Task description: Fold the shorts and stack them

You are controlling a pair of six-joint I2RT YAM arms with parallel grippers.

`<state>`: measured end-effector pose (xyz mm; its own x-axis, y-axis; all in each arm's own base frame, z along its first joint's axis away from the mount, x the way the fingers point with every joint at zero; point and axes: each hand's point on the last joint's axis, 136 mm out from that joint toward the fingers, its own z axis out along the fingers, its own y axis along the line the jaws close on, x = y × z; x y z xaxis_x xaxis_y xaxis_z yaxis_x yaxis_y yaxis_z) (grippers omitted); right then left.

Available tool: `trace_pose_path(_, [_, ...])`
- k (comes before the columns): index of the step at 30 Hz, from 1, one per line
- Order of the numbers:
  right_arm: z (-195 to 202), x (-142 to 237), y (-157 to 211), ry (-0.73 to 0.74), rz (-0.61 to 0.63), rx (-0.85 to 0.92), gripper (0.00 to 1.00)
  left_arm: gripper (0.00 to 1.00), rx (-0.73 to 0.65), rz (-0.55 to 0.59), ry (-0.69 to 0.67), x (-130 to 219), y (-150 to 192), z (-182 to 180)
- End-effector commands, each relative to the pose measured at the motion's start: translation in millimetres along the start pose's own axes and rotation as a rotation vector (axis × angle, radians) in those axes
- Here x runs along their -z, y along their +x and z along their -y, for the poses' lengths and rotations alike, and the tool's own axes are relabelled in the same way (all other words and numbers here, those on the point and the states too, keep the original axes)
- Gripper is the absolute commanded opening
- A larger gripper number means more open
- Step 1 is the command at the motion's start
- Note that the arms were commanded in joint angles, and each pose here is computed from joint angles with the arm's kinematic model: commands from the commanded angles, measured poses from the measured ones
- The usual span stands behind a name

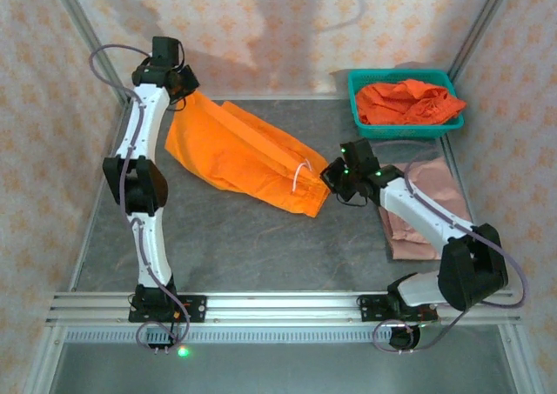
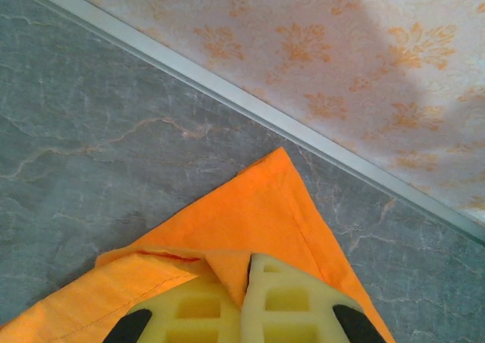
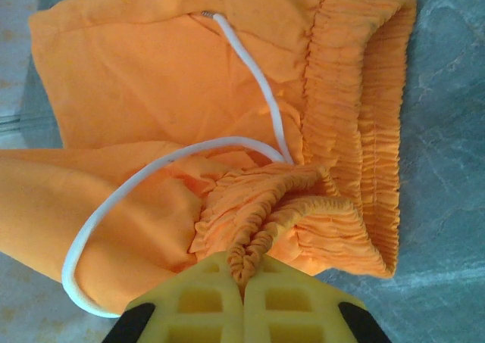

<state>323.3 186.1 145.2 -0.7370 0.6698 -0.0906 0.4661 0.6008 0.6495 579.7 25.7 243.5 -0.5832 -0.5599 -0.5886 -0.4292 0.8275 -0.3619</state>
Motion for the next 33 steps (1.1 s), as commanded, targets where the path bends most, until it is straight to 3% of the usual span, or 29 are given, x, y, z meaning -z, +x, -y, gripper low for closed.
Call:
trace_pose_path(1, [8.2,-1.2,-16.4,0.052,0.045,-0.026,0.00,0.00,0.018,0.081,-0.024,5.0,-27.1,-1.9])
trace_pose_path(10, [21.6,-19.4,-38.2,0.084,0.052,-0.102,0.00,0.00,0.075,0.098,0.020,-38.8,-29.4,11.1])
trace_pose_path(13, [26.9,-26.7,-46.6,0.091,0.065,-0.148,0.05,0.01,0.091,0.117,0.041,-53.2,-30.0,18.5])
trace_pose_path(15, [26.4,-31.0,-55.1,0.078,0.071,-0.186,0.10,0.08,0.117,0.128,0.063,-62.0,-31.2,24.5])
trace_pose_path(18, [20.2,-27.5,-77.3,0.045,0.085,-0.244,0.27,0.28,0.204,0.151,0.132,-67.6,-40.3,37.4])
trace_pose_path(23, [-2.6,17.4,-115.2,-0.043,0.168,-0.241,0.67,0.86,0.268,0.229,0.278,-26.3,-74.1,66.9])
trace_pose_path(26, [-11.0,51.0,-119.7,-0.073,0.247,-0.191,0.82,0.99,0.208,0.246,0.309,21.0,-83.7,75.6])
trace_pose_path(30, [-27.5,60.4,-98.2,-0.201,0.211,-0.189,0.90,1.00,0.101,0.182,0.290,66.3,-64.7,71.5])
trace_pose_path(33, [-49.4,47.3,-66.9,-0.229,0.123,-0.118,0.93,1.00,0.087,0.109,0.329,77.6,-35.1,67.5])
